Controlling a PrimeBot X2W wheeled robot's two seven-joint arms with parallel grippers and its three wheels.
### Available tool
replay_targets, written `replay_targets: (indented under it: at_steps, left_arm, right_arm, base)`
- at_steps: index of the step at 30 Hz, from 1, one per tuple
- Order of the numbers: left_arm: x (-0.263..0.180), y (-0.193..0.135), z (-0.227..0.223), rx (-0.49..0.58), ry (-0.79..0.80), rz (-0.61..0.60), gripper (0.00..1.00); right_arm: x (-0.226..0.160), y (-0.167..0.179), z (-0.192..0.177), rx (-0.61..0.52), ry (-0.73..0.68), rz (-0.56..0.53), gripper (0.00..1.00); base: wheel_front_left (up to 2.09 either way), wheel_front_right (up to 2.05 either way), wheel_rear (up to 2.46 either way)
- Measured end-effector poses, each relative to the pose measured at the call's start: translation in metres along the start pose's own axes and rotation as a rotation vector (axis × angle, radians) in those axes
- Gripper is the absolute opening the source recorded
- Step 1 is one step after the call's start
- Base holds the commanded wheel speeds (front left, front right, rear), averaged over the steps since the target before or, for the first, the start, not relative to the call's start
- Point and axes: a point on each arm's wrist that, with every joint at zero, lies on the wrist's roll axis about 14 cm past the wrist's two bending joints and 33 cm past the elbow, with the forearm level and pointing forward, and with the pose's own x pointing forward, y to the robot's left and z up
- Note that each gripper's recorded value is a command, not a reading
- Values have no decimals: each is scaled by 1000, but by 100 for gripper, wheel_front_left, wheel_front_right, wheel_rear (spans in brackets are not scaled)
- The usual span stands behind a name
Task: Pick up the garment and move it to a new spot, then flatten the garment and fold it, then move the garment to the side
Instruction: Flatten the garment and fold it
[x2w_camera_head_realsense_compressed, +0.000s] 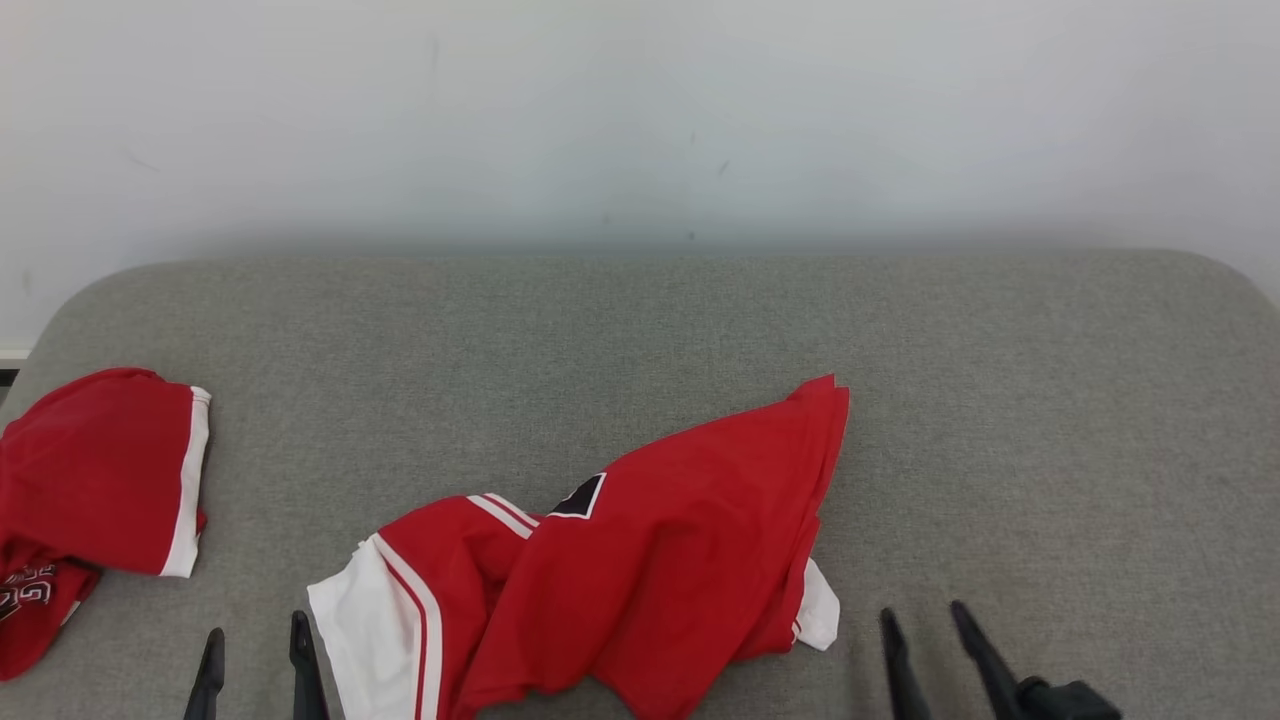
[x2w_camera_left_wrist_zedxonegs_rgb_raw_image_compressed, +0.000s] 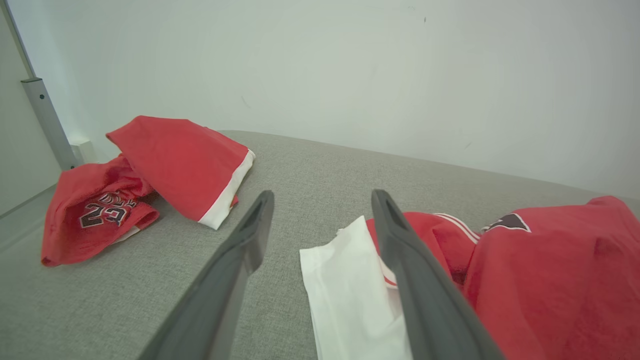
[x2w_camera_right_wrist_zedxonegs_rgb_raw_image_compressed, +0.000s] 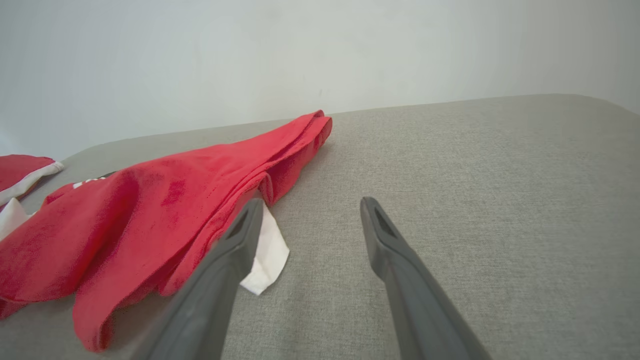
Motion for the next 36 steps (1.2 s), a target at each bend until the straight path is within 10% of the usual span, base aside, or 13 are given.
replay_targets:
  at_steps: [26, 29, 36]
  left_arm:
    - [-14, 9, 2, 7, -3, 35, 100]
    - [-15, 12, 0, 7, 4, 46, 100]
    - [-15, 12, -2, 1, 8, 49, 100]
  right_arm:
    - [3, 128, -78, 100, 295, 388, 100]
    - [7, 130, -83, 109, 318, 394, 0]
    - [21, 109, -70, 98, 265, 327, 0]
  base:
    - [0, 0, 0]
    - [0, 0, 0]
    - [0, 0, 0]
